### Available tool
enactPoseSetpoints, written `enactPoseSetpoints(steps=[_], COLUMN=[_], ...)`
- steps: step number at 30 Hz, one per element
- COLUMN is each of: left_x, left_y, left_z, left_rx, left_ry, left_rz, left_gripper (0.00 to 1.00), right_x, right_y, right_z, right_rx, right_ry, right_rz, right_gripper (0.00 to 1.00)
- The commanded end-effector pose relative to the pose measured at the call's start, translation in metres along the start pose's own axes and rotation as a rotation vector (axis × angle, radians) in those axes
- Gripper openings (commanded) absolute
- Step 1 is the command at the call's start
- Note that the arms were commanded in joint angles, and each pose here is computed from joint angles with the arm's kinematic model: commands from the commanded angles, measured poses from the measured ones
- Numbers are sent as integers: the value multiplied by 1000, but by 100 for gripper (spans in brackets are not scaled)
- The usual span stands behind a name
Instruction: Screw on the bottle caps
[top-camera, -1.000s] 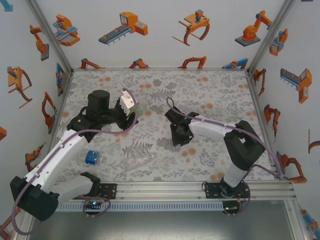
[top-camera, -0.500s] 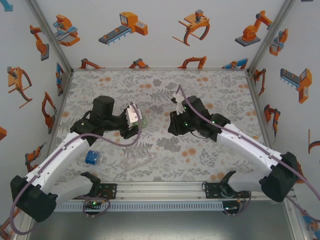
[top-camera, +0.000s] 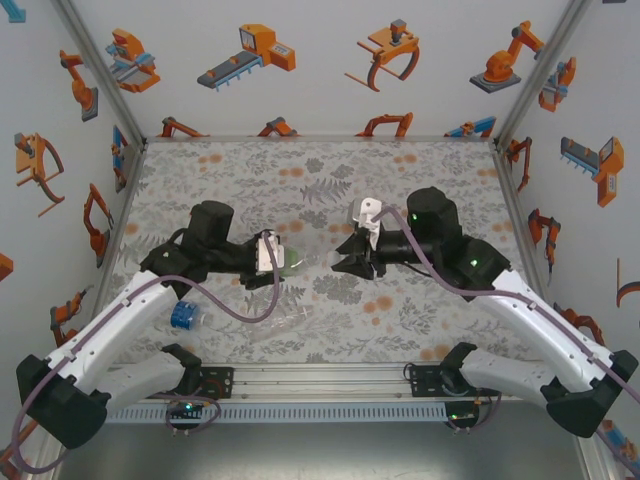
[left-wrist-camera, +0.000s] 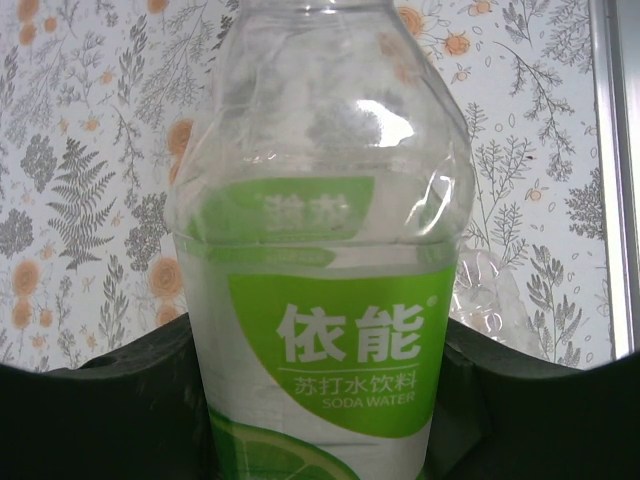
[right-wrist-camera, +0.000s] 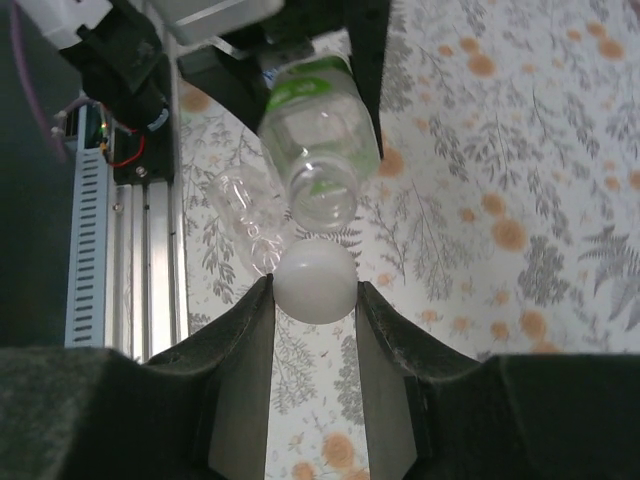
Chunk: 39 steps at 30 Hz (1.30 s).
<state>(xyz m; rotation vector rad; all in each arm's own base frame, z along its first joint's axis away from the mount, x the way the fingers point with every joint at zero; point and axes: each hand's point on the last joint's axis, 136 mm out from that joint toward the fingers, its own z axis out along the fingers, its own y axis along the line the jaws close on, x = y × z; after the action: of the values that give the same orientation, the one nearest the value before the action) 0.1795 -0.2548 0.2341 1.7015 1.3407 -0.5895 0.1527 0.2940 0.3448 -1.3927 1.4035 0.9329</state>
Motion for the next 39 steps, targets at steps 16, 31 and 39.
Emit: enactPoseSetpoints(steps=[16, 31, 39], left_x=[-10, -17, -19], left_y=[-20, -16, -11], left_z=[-4, -5, -6], left_rx=[67, 52, 37], left_ry=[-50, -75, -85], left_rz=[58, 36, 15], left_gripper=[0, 0, 0], right_x=[-15, 5, 9], right_y=[8, 19, 20], right_z=[25, 31, 31], right_rx=[-79, -134, -137], right_ry=[-62, -15, 1], right_rz=[-127, -98, -92], right_gripper=[0, 0, 0])
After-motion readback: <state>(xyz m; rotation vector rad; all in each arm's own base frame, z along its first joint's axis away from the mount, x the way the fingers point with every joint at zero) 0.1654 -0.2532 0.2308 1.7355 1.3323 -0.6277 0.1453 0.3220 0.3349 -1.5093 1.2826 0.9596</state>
